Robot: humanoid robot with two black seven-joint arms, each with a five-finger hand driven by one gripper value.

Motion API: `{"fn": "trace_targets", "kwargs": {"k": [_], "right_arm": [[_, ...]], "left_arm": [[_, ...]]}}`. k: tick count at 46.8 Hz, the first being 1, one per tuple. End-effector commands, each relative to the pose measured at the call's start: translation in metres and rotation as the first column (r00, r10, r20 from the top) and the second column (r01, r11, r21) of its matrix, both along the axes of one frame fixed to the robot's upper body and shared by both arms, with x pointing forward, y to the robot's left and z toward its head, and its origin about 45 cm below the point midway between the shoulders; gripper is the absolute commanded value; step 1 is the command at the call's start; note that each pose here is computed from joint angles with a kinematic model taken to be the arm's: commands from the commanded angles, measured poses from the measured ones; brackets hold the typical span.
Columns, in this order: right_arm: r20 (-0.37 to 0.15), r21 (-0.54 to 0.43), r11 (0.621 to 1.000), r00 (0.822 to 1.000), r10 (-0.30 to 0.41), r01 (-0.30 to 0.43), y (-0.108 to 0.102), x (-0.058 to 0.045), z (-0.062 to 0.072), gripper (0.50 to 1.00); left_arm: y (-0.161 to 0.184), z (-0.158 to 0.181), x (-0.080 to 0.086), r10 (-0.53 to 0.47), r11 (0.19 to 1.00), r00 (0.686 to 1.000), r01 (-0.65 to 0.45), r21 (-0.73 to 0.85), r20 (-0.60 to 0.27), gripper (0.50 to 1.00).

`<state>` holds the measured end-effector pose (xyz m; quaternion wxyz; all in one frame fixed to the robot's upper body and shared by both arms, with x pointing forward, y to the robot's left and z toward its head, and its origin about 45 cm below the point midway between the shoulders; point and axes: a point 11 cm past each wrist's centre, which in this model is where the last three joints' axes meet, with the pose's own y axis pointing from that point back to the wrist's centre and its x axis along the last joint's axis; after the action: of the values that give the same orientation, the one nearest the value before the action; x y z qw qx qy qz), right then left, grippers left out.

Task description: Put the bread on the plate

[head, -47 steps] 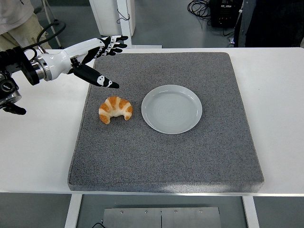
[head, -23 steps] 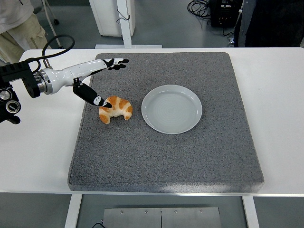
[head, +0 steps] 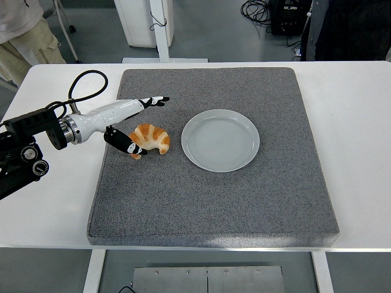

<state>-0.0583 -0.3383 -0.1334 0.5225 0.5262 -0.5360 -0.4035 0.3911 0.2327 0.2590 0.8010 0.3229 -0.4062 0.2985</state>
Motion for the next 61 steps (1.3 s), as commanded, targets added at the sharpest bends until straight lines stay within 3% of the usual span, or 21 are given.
{"fn": "trace_targets", "kwargs": {"k": [1, 49, 61], "right_arm": [[0.000, 0.000, 1.000, 1.000, 0.001, -0.001, 0.000, 0.000, 0.000, 1.000], [0.000, 0.000, 1.000, 1.000, 0.000, 0.000, 0.000, 0.000, 0.000, 1.000], [0.000, 0.000, 1.000, 1.000, 0.001, -0.001, 0.000, 0.000, 0.000, 1.000]], "left_arm": [[0.003, -0.007, -0.001, 0.001, 1.000, 1.000, -0.001, 0.027, -0.001, 0.961], [-0.013, -0.040, 0.017, 0.023, 0.998, 0.998, -0.026, 0.053, 0.066, 0.960], [-0.010, -0.046, 0.017, 0.021, 0.998, 0.998, -0.025, 0.058, 0.064, 0.928]]}}
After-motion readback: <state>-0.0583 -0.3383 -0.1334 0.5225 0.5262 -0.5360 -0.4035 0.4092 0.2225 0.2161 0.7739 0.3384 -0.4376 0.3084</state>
